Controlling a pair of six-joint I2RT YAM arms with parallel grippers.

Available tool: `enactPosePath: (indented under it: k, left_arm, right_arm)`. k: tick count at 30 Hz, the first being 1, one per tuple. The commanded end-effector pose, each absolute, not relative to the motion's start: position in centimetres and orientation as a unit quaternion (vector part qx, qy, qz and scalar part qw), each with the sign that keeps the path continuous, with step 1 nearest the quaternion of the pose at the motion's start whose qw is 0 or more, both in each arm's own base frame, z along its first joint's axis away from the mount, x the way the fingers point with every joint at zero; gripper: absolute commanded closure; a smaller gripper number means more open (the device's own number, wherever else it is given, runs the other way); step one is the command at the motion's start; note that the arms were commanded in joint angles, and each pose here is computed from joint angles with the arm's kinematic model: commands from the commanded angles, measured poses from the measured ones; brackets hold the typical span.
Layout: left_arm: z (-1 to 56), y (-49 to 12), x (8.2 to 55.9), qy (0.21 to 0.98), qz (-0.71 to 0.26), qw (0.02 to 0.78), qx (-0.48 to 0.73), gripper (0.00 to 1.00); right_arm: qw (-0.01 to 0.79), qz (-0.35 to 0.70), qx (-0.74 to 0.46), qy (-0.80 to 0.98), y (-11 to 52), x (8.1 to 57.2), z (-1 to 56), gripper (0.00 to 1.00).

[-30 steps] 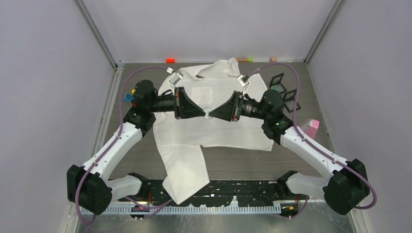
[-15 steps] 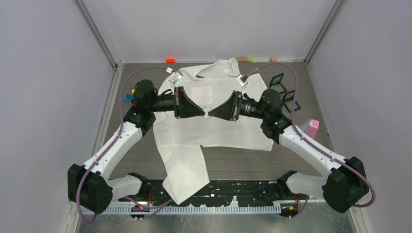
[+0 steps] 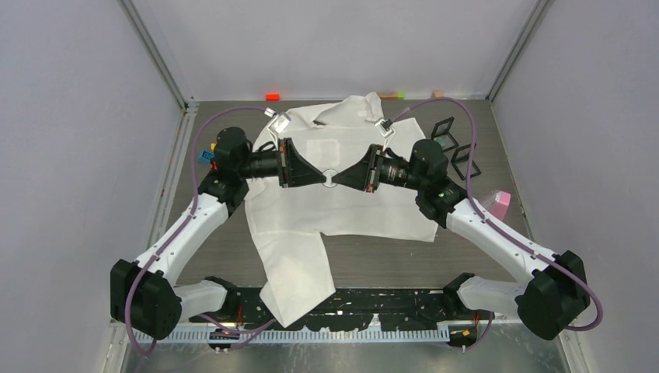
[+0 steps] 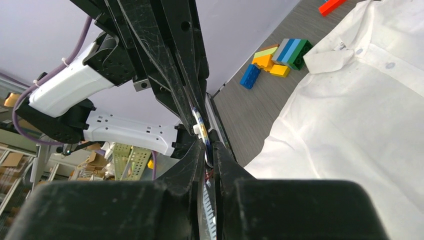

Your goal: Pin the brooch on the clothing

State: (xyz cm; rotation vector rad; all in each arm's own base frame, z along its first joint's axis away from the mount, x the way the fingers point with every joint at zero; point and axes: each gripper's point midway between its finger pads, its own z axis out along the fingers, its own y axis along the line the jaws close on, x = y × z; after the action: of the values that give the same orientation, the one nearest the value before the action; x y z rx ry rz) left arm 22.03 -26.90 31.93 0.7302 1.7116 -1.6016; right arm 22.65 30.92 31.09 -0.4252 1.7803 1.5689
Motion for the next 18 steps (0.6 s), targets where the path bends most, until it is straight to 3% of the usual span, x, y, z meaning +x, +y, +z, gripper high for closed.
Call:
enactPosePath:
  k: [1,7,13,18]
  left_arm:
    - [33.5,-27.3,20.6,0.622,-0.628,0.343,0.319,1.00]
    - [33.5,-27.2,20.8,0.623,-0.625,0.348,0.316,1.00]
    - [33.6,-26.9,21.0,0.627,-0.620,0.354,0.312,1.00]
    - [33.6,-26.9,21.0,0.628,-0.618,0.355,0.313,1.00]
  right_arm:
    - [0.396,0.561,-0.126,0.716,30.9,25.4,30.5,0.88]
    - [0.412,0.524,-0.115,0.736,30.0,26.1,29.9,0.87]
    - [0.437,0.500,-0.132,0.736,28.3,24.8,30.6,0.71]
    - [0.437,0.540,-0.168,0.700,28.4,22.4,32.3,0.56]
